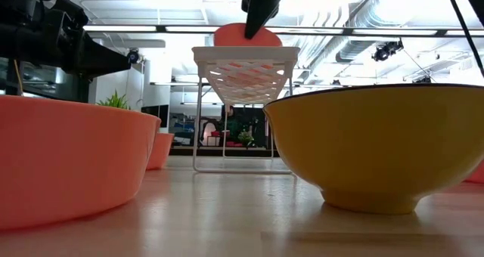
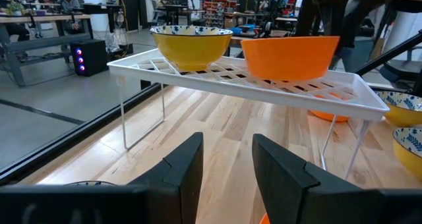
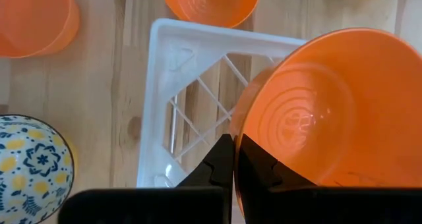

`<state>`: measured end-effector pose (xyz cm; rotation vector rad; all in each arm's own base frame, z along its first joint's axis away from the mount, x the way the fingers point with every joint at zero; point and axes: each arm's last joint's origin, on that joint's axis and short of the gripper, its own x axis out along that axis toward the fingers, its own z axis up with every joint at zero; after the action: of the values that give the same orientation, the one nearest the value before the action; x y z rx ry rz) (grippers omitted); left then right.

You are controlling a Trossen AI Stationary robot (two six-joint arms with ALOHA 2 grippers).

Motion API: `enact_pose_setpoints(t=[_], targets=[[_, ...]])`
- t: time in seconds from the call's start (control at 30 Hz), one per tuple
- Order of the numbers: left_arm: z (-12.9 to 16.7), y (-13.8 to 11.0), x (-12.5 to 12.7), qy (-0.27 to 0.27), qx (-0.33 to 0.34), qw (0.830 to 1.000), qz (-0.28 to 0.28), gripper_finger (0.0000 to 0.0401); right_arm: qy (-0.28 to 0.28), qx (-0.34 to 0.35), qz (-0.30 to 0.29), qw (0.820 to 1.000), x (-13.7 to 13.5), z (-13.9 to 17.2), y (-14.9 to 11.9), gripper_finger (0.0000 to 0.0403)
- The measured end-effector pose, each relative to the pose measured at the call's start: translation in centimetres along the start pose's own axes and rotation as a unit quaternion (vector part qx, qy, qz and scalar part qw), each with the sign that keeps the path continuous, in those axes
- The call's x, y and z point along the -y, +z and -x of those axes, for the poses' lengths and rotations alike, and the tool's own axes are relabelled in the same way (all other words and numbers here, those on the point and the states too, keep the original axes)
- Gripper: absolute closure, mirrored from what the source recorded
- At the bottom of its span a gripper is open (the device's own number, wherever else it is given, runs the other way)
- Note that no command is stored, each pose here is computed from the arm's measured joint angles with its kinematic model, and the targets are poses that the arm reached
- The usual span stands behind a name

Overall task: Pick & Place Mini bowls
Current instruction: Put the orange bowl on the shelf, then stack the orange bowl on top of the orange bowl on the shelf

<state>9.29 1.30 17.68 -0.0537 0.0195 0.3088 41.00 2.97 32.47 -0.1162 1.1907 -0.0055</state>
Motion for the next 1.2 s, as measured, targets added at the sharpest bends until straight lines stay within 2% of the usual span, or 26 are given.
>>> enact_pose_setpoints(t=[0.63, 0.93, 1.2], targets=[[0.0, -0.01, 0.0, 0.0, 0.0, 1.0, 0.0, 0.0272, 0.013, -0.008, 0.02, 1.0, -0.07, 0.0, -0.15, 0.04], [0.0, 0.0, 0.0, 0.0, 0.0, 1.0, 0.0, 0.0272, 0.005, -0.014, 0.028, 1.0, -0.01, 0.0, -0.27, 0.0356], [0.0, 0.0, 0.0, 0.0, 0.0, 1.0, 0.0, 0.0272, -0.002, 0.008, 0.004, 1.0, 0.11, 0.99, -0.19, 0.0324]])
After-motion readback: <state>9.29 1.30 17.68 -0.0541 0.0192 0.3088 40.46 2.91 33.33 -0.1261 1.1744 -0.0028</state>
